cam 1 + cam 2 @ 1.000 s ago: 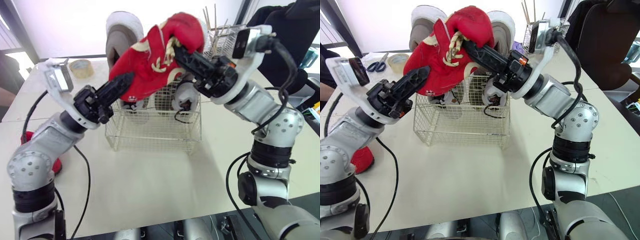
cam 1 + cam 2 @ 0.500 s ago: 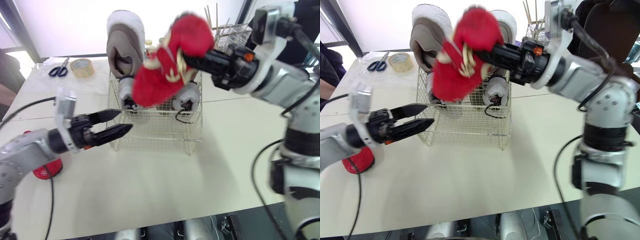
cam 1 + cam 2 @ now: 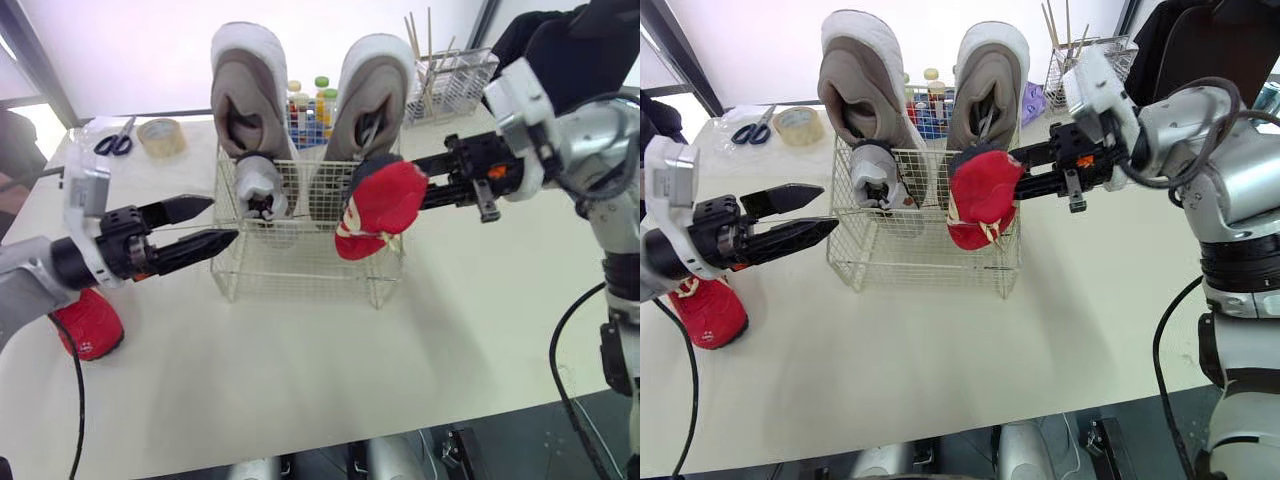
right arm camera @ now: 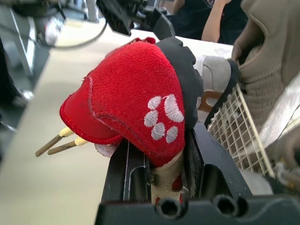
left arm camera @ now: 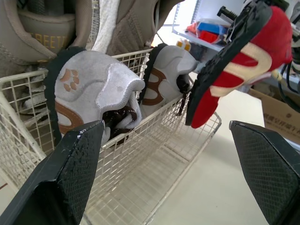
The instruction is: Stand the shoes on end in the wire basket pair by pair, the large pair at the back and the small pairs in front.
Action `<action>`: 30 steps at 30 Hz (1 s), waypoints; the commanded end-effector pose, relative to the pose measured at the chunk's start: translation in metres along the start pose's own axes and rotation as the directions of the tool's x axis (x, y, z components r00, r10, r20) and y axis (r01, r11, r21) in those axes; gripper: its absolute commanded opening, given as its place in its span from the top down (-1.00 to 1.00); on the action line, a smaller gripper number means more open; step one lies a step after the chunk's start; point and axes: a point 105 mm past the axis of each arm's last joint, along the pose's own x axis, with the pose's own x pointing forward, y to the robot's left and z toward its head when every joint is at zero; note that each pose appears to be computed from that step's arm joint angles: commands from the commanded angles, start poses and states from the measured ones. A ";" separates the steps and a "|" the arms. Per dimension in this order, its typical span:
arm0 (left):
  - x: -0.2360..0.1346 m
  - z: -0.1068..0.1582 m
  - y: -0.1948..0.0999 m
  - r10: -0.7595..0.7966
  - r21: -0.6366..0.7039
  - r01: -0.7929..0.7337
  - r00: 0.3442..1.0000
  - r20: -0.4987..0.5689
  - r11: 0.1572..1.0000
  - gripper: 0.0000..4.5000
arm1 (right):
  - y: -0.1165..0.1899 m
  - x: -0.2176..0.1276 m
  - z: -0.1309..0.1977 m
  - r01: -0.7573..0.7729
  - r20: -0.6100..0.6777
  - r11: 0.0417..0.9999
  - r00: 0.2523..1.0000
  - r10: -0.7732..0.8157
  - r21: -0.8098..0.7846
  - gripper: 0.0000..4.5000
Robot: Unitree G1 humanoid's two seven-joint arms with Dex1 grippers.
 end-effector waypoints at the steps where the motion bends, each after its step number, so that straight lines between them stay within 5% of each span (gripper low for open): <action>1: -0.004 0.009 -0.002 0.019 0.041 -0.020 1.000 0.018 0.999 -0.97 | -0.001 0.003 -0.018 0.026 -0.084 1.000 0.996 -0.026 -0.007 0.78; 14: -0.002 0.005 -0.001 0.029 0.033 -0.030 0.999 0.017 0.999 -0.97 | 0.009 0.016 -0.049 0.050 -0.154 0.997 0.987 -0.040 0.060 0.78; 22: 0.000 0.003 0.000 0.033 0.034 -0.034 0.999 0.019 0.999 -1.00 | 0.012 0.013 -0.046 0.059 -0.172 0.997 0.984 -0.049 0.054 -0.95; 30: 0.001 0.003 0.001 0.035 0.032 -0.036 0.999 0.021 0.999 -1.00 | 0.006 -0.003 -0.027 0.095 -0.165 0.995 0.982 -0.094 -0.001 -0.98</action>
